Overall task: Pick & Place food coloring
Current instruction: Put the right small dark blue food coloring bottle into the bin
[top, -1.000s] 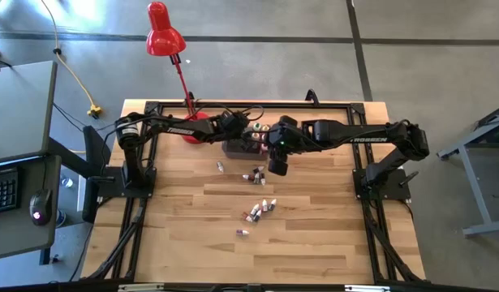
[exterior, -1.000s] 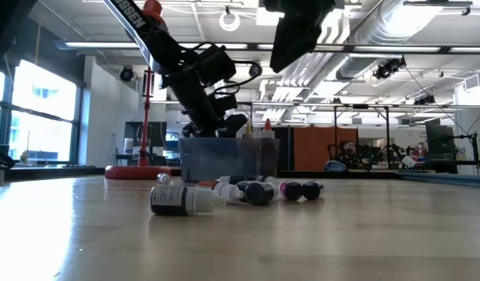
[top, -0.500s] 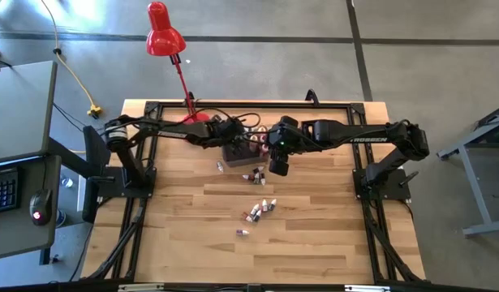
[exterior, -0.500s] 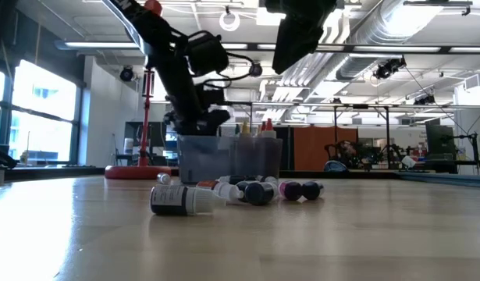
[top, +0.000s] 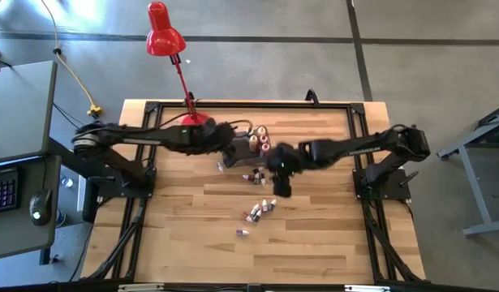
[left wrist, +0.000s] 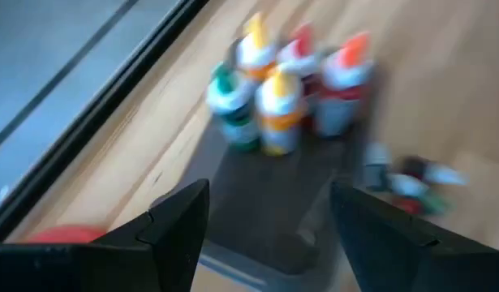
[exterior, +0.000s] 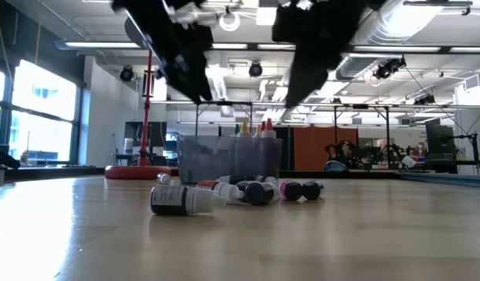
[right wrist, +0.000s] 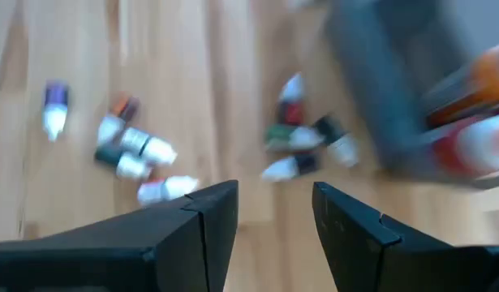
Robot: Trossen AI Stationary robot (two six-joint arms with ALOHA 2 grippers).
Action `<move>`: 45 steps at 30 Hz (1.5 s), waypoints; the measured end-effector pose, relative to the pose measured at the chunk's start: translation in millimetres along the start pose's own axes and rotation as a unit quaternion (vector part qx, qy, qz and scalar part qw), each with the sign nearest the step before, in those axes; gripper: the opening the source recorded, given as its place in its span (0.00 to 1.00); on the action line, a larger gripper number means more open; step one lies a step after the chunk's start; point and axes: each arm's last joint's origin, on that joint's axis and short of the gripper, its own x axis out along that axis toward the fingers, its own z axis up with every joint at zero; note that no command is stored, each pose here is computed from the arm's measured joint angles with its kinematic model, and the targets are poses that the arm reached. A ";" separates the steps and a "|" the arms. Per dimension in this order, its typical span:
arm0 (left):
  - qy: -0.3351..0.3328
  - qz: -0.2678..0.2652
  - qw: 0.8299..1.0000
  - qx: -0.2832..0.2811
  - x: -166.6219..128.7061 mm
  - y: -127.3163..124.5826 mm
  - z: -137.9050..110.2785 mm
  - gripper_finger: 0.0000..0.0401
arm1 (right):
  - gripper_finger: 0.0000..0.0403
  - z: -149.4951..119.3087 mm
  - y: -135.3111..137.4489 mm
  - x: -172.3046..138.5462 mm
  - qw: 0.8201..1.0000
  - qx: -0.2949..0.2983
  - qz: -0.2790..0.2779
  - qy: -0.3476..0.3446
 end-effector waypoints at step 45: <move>0.024 -0.114 0.992 -0.043 -103.4 -99.8 -106.2 0.62 | 0.38 -114.3 33.4 96.9 0.974 -0.191 0.078 -0.088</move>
